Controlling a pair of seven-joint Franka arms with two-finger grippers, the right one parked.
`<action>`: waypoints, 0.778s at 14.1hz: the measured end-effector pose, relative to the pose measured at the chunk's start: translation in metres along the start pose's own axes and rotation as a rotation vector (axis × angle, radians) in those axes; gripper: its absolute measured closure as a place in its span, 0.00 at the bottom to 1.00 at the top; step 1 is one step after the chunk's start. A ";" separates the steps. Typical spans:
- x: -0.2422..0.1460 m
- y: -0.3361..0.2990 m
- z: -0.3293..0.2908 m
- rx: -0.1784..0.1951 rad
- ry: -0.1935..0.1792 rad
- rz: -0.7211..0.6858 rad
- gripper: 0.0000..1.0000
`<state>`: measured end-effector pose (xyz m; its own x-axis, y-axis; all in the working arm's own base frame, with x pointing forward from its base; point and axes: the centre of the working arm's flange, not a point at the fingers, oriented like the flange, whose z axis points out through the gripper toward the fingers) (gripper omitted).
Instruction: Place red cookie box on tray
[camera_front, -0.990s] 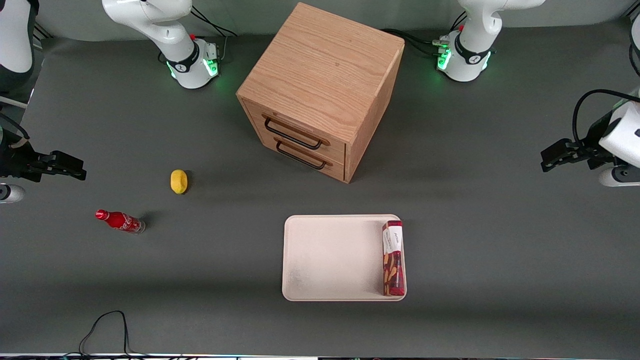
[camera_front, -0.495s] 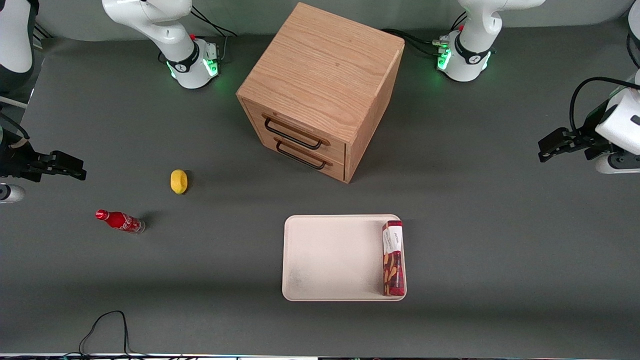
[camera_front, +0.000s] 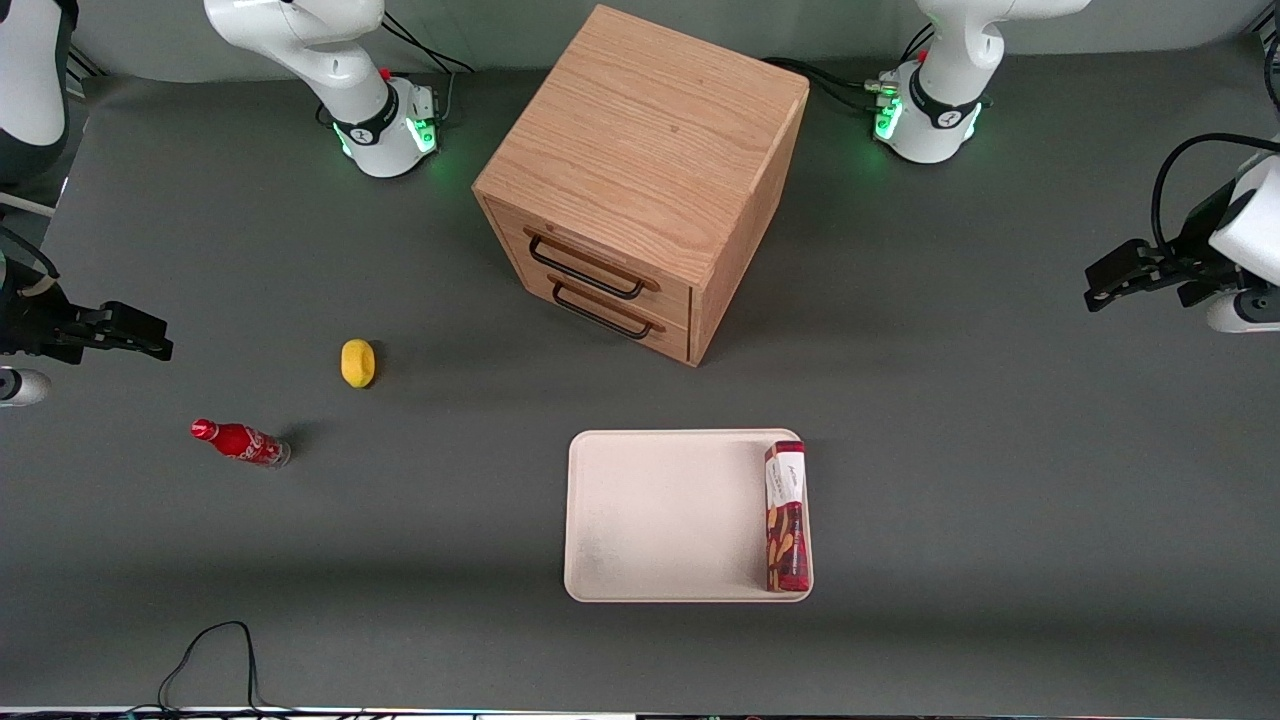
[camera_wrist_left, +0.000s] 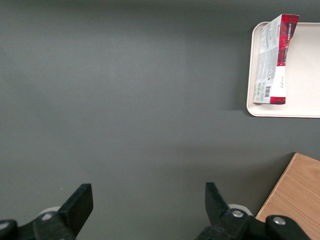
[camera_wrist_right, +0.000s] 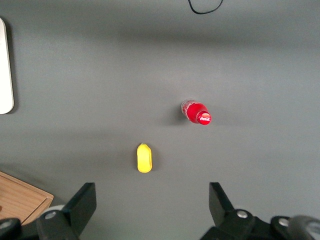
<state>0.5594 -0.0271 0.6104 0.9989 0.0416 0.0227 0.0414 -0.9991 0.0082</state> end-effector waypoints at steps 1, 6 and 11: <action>0.000 -0.001 0.000 -0.008 -0.001 -0.004 0.00; -0.001 -0.004 0.002 -0.014 -0.014 -0.009 0.00; -0.002 -0.002 0.003 -0.013 -0.030 -0.004 0.00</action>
<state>0.5570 -0.0248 0.6069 0.9989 0.0454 -0.0075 0.0455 -0.9987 0.0212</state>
